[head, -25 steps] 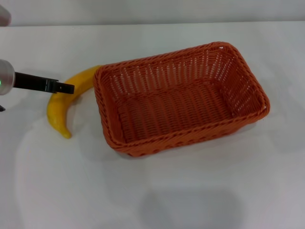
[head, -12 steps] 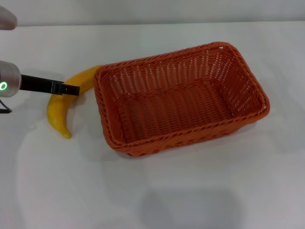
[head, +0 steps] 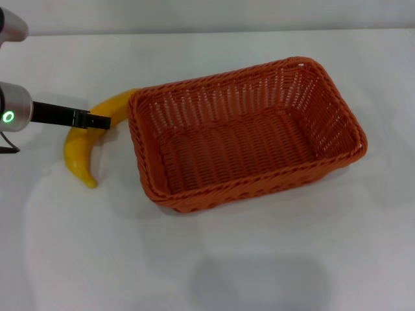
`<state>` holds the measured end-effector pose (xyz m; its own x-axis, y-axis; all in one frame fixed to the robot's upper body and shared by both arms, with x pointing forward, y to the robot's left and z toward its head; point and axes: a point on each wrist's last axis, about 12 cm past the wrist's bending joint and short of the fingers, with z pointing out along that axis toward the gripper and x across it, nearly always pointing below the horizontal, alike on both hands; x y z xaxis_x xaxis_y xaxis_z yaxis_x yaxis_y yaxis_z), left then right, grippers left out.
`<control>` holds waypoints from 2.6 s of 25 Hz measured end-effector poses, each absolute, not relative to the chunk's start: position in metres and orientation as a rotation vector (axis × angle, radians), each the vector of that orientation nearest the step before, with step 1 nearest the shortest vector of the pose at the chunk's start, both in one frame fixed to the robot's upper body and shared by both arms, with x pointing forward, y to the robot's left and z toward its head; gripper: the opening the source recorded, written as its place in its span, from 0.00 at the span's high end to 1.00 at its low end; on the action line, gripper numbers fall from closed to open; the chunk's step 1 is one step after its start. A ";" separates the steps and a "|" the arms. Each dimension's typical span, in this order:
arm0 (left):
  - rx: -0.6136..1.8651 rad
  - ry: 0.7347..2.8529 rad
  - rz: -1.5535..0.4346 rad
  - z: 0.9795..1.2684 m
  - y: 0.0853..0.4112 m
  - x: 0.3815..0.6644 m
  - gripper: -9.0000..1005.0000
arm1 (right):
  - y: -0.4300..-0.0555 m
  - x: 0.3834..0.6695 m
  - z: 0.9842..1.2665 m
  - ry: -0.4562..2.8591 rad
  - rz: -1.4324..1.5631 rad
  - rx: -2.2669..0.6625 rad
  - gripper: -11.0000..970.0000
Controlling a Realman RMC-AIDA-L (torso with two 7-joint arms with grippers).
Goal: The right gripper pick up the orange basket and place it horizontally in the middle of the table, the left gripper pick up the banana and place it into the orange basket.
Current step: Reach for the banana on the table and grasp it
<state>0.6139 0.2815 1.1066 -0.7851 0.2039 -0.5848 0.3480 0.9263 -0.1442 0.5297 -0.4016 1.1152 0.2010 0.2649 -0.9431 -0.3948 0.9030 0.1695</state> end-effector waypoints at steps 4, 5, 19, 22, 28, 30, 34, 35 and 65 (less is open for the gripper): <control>0.390 2.499 -0.329 1.103 0.281 0.613 0.22 | -0.402 0.530 1.115 1.289 0.463 -0.119 0.10; 0.393 2.498 -0.331 1.102 0.281 0.613 0.22 | -0.402 0.530 1.115 1.289 0.463 -0.119 0.10; 0.399 2.487 -0.348 1.099 0.277 0.615 0.22 | -0.401 0.530 1.115 1.289 0.464 -0.118 0.10; 0.395 2.488 -0.351 1.098 0.277 0.615 0.22 | -0.401 0.530 1.115 1.289 0.464 -0.118 0.10; 0.392 2.488 -0.350 1.096 0.278 0.615 0.22 | -0.401 0.530 1.115 1.289 0.464 -0.118 0.10; 0.390 2.488 -0.351 1.096 0.278 0.615 0.22 | -0.401 0.530 1.115 1.288 0.463 -0.117 0.10; 0.361 2.489 -0.363 1.097 0.278 0.615 0.22 | -0.401 0.530 1.115 1.285 0.462 -0.115 0.10; 0.357 2.490 -0.365 1.097 0.278 0.615 0.22 | -0.402 0.530 1.116 1.284 0.461 -0.113 0.10; 0.352 2.514 -0.373 1.092 0.281 0.609 0.48 | -0.404 0.525 1.117 1.262 0.484 -0.101 0.10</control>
